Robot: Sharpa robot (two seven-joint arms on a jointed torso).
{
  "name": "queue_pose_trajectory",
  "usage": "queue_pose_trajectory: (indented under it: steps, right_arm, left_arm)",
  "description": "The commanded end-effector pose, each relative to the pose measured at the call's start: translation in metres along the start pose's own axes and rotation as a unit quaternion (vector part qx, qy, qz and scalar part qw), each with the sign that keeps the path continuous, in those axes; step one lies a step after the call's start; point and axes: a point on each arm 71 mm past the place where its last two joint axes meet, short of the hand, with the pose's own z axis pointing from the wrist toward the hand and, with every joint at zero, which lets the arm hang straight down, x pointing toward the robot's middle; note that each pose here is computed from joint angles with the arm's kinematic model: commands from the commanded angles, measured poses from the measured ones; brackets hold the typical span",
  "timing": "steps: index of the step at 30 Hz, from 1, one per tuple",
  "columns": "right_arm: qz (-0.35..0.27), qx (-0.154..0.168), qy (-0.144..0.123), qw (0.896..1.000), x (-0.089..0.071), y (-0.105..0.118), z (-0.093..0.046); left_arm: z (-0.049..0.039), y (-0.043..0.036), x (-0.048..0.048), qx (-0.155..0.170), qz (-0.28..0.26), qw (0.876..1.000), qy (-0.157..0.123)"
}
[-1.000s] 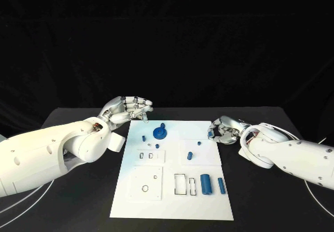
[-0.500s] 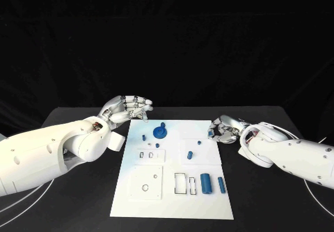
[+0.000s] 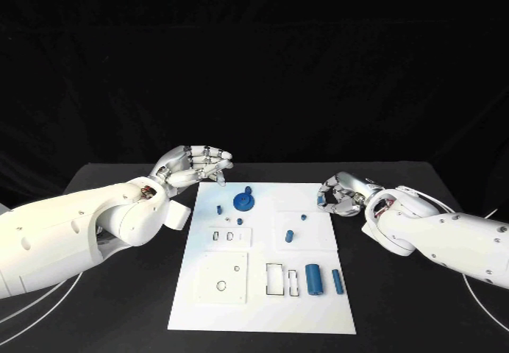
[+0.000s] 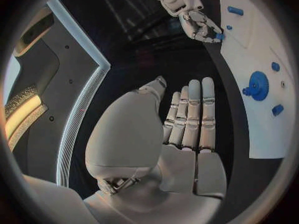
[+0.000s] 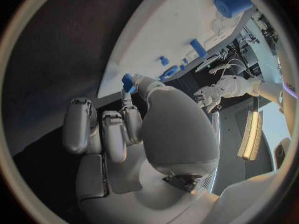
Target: Assemble the parts on the task board
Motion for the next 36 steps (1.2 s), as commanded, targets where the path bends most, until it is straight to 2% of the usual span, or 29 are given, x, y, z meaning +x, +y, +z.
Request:
queue_pose_trajectory:
  steps: [1, 5, 9, 13, 20, 28, 36]
  right_arm:
    - [-0.004, -0.011, -0.033, 0.999, -0.012, 0.013, 0.002]
    - [0.000, -0.030, -0.037, 0.999, -0.018, 0.034, 0.003]
    - [0.007, -0.050, -0.029, 0.998, -0.014, 0.058, 0.006]
    - [0.016, -0.072, -0.013, 0.997, -0.002, 0.088, 0.009]
    - [0.027, -0.108, 0.025, 0.993, 0.029, 0.139, 0.011]
    - [0.021, -0.119, 0.056, 0.991, 0.054, 0.164, 0.012]
    - [0.006, -0.118, 0.086, 0.989, 0.075, 0.176, 0.012]
  left_arm:
    - [0.0008, -0.0003, 0.0009, 0.002, -0.003, 1.000, 0.004]
    - [0.0016, 0.0002, 0.0014, -0.001, -0.003, 1.000, 0.003]
    - [0.0026, 0.0006, 0.0024, -0.002, -0.002, 1.000, 0.002]
    - [0.0036, 0.0013, 0.0032, -0.004, -0.002, 1.000, 0.000]
    - [0.0049, 0.0018, 0.0087, -0.008, -0.013, 1.000, -0.001]
    - [0.0050, 0.0026, 0.0052, -0.008, -0.010, 1.000, -0.009]
    - [0.0045, 0.0034, -0.0002, -0.010, -0.012, 1.000, -0.022]
